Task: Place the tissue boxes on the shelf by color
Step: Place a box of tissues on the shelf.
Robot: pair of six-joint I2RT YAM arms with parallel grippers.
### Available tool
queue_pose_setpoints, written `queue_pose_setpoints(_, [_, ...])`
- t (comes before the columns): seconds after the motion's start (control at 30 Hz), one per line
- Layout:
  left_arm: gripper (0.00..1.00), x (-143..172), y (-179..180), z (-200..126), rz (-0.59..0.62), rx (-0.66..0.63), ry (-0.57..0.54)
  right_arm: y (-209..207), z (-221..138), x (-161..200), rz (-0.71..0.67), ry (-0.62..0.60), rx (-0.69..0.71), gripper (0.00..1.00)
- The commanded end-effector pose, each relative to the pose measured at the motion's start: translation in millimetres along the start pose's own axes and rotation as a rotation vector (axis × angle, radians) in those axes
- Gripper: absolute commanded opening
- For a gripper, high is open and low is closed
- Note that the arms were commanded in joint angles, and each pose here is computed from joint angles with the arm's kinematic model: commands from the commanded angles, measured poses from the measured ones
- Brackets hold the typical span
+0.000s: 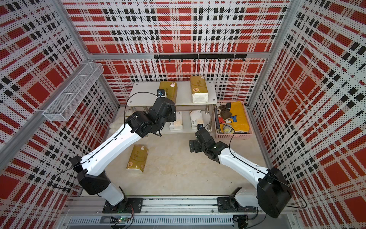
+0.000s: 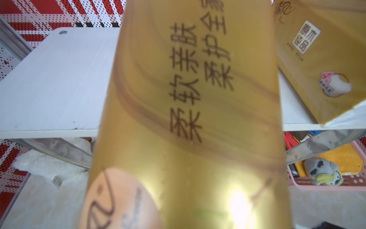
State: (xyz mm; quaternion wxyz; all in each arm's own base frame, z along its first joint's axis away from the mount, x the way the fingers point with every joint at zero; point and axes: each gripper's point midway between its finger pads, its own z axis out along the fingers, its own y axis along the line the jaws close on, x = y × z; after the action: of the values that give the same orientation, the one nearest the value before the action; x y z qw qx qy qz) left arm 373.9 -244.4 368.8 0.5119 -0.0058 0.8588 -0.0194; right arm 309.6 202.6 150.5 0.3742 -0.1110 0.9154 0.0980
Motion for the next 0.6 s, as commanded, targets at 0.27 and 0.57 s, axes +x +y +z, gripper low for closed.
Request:
queue_pose_setpoints(0.27, [0.75, -31, -9, 31, -0.094, 0.045, -0.062, 10, 8, 9, 0.003, 0.012, -0.015, 1.0])
queue_pose_setpoints(0.57, [0.8, -33, -19, 52, -0.096, 0.054, -0.055, 17, 13, 12, -0.009, 0.027, -0.022, 1.0])
